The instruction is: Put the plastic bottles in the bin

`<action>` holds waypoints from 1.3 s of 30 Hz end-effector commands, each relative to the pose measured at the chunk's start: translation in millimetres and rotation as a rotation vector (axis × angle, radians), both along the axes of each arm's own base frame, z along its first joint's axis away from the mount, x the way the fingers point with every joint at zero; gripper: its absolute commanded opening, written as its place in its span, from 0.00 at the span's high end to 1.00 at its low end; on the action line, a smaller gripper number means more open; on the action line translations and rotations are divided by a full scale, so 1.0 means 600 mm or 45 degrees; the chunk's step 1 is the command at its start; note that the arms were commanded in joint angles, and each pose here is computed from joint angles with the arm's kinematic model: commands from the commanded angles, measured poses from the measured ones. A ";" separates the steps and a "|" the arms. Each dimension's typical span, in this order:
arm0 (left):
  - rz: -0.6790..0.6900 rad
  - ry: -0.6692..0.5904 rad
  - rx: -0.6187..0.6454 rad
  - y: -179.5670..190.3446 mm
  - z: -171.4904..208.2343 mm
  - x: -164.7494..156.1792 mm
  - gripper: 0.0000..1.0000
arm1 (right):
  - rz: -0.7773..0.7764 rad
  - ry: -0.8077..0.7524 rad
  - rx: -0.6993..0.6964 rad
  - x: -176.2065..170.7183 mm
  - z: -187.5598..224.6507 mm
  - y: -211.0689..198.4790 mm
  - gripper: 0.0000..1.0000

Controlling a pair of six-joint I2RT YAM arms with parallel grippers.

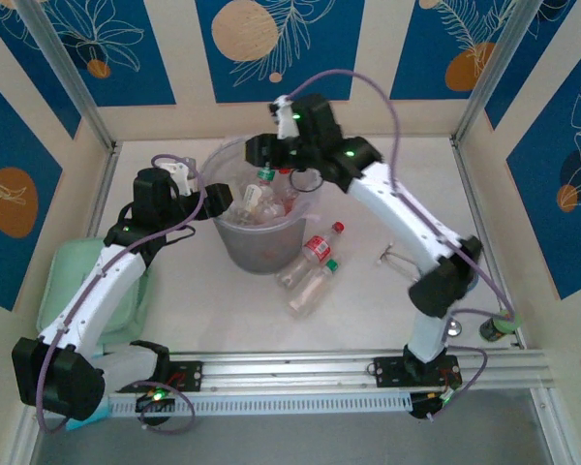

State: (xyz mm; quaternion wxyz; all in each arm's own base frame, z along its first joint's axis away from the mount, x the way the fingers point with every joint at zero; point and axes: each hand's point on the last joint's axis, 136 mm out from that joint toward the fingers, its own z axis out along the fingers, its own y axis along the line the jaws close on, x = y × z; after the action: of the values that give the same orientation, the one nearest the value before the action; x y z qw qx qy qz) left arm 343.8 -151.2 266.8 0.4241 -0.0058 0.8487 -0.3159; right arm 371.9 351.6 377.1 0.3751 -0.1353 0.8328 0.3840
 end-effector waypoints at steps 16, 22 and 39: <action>-0.078 0.008 0.007 -0.024 -0.001 0.006 0.16 | -0.681 0.417 0.026 -0.044 -0.256 -0.378 0.42; -0.071 0.016 0.005 -0.023 -0.002 0.007 0.16 | -0.669 0.655 0.105 -0.016 -0.377 -0.370 0.37; -0.072 0.025 -0.001 -0.025 -0.001 0.011 0.16 | -0.577 0.944 0.171 0.011 -0.522 -0.300 0.24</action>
State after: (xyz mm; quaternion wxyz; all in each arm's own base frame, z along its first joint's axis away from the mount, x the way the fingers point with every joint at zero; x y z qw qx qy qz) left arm 353.4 -154.2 265.8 0.4192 -0.0050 0.8516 -0.3146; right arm 379.4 162.3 64.7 0.1444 0.2241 0.8986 0.3486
